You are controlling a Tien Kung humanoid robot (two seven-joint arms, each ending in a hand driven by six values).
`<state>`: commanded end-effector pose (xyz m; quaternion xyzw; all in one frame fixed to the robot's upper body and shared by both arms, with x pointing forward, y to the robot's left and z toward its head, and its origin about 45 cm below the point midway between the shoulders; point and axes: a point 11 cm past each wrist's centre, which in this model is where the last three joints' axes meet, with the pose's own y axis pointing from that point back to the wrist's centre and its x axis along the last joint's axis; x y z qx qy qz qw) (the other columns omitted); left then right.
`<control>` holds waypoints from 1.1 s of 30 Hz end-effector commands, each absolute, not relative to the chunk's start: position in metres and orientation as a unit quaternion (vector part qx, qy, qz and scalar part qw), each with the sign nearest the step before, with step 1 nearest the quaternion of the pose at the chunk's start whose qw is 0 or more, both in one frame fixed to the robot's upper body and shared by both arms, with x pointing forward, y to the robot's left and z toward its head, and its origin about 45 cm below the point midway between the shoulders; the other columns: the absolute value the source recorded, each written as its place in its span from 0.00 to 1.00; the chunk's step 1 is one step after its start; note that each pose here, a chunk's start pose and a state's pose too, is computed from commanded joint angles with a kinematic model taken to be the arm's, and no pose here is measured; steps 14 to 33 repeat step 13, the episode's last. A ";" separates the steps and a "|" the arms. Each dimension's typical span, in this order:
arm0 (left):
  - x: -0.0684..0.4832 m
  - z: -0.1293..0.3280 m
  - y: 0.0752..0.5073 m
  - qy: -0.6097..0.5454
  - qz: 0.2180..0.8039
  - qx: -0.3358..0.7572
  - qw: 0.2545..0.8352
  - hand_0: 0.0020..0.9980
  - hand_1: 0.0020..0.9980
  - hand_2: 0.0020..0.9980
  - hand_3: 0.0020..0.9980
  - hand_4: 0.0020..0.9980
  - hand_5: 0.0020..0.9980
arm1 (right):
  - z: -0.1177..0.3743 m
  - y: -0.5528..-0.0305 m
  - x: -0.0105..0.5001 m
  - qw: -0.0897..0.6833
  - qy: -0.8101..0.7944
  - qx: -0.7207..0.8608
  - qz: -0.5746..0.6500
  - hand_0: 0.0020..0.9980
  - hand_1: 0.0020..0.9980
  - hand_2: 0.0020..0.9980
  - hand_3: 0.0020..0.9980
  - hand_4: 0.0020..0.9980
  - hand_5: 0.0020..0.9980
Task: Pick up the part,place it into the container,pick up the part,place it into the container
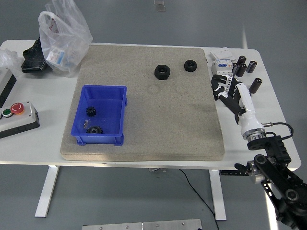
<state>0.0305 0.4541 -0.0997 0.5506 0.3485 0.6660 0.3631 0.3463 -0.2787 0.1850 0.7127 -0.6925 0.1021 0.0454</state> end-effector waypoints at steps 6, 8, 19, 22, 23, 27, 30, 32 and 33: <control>0.037 -0.097 0.457 0.330 0.672 0.557 0.359 0.71 0.71 0.67 0.67 0.65 0.23 | 0.185 -0.280 0.347 0.037 -0.697 0.710 0.091 0.57 0.67 0.75 0.67 0.85 0.59; 0.038 -0.097 0.457 0.329 0.672 0.558 0.359 0.70 0.57 0.56 0.67 0.65 0.23 | 0.186 -0.279 0.347 0.034 -0.697 0.711 0.090 0.56 0.60 0.64 0.69 0.85 0.60; 0.038 -0.097 0.456 0.330 0.670 0.560 0.360 0.70 0.57 0.56 0.67 0.65 0.23 | 0.185 -0.281 0.346 0.034 -0.699 0.709 0.085 0.56 0.60 0.64 0.69 0.85 0.60; 0.038 -0.097 0.456 0.330 0.670 0.560 0.360 0.70 0.57 0.56 0.67 0.65 0.23 | 0.185 -0.281 0.346 0.034 -0.699 0.709 0.085 0.56 0.60 0.64 0.69 0.85 0.60; 0.038 -0.097 0.456 0.330 0.670 0.560 0.360 0.70 0.57 0.56 0.67 0.65 0.23 | 0.185 -0.281 0.346 0.034 -0.699 0.709 0.085 0.56 0.60 0.64 0.69 0.85 0.60; 0.038 -0.097 0.456 0.330 0.670 0.560 0.360 0.70 0.57 0.56 0.67 0.65 0.23 | 0.185 -0.281 0.346 0.034 -0.699 0.709 0.085 0.56 0.60 0.64 0.69 0.85 0.60; 0.038 -0.097 0.456 0.330 0.670 0.560 0.360 0.70 0.57 0.56 0.67 0.65 0.23 | 0.185 -0.281 0.346 0.034 -0.699 0.709 0.085 0.56 0.60 0.64 0.69 0.85 0.60; 0.038 -0.097 0.456 0.330 0.670 0.560 0.360 0.70 0.57 0.56 0.67 0.65 0.23 | 0.185 -0.281 0.346 0.034 -0.699 0.709 0.085 0.56 0.60 0.64 0.69 0.85 0.60; 0.038 -0.097 0.456 0.330 0.670 0.560 0.360 0.70 0.57 0.56 0.67 0.65 0.23 | 0.185 -0.281 0.346 0.034 -0.699 0.709 0.085 0.56 0.60 0.64 0.69 0.85 0.60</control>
